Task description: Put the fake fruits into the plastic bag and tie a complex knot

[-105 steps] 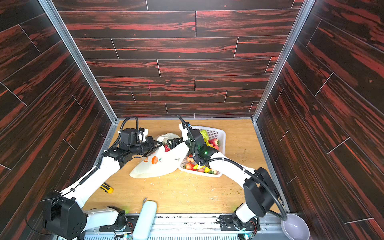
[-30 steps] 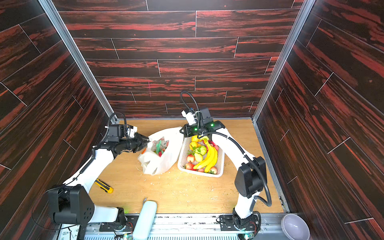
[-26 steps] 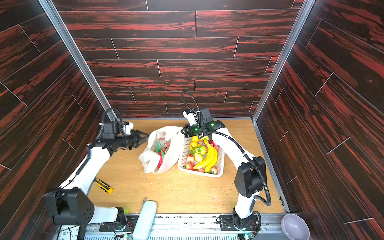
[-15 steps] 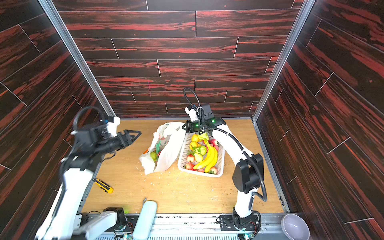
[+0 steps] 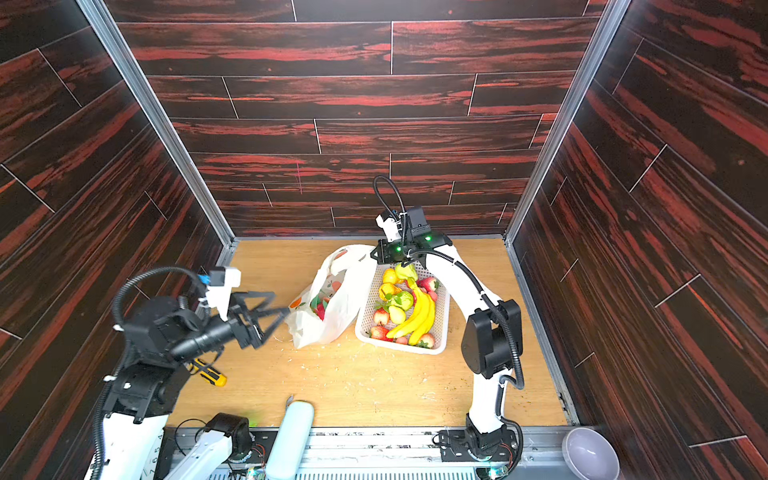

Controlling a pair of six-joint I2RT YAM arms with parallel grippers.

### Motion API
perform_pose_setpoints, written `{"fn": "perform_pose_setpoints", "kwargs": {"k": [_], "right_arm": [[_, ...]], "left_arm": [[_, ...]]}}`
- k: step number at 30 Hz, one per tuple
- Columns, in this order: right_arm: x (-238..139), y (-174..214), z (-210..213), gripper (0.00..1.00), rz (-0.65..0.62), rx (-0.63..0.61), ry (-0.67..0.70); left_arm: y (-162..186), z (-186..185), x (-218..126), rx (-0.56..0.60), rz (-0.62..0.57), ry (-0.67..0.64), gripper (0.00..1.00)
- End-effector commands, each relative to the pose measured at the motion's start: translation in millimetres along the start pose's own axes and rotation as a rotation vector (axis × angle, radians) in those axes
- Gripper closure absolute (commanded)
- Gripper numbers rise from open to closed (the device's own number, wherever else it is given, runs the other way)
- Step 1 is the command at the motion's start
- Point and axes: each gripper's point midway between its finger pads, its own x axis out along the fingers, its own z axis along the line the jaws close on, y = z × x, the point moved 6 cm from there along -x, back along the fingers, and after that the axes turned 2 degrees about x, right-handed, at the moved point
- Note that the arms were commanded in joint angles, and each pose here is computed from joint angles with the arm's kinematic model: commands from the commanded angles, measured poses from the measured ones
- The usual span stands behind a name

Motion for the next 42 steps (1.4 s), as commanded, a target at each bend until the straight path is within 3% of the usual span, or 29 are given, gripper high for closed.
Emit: {"fn": "perform_pose_setpoints", "kwargs": {"k": [1,14,18,21,28,29,36,38,42], "right_arm": [[7.9,2.0,-2.2,1.0,0.026,0.011,-0.016],[8.7,5.6,-2.1,1.0,0.037,0.016,-0.031],[8.2,6.0,-1.2,1.0,0.036,0.016,-0.038],[8.4,7.1,-1.3,1.0,0.039,0.017,-0.04],[2.0,7.0,-1.4,1.0,0.039,0.023,-0.047],[-1.4,6.9,-2.2,1.0,0.035,0.028,-0.046],[-27.5,16.2,-26.9,1.0,-0.002,0.089,-0.025],[-33.0,19.2,-33.3,0.91,-0.01,0.1,-0.02],[-55.4,13.2,-19.4,0.63,-0.073,0.026,-0.016]], "left_arm": [[-0.2,-1.6,7.7,0.122,-0.01,0.028,0.03],[34.5,-8.0,49.8,0.311,0.151,0.078,0.03],[42.0,-2.9,57.3,0.33,0.193,0.064,0.09],[47.3,-0.9,62.2,0.338,0.23,0.075,0.21],[37.8,0.3,62.4,0.361,0.246,0.038,0.95],[33.6,0.8,60.3,0.368,0.242,0.013,1.0],[2.8,4.9,37.1,0.432,0.162,-0.195,1.0],[0.8,4.0,34.0,0.436,0.159,-0.202,1.0],[5.1,6.0,42.7,0.398,0.17,-0.173,1.0]]}}
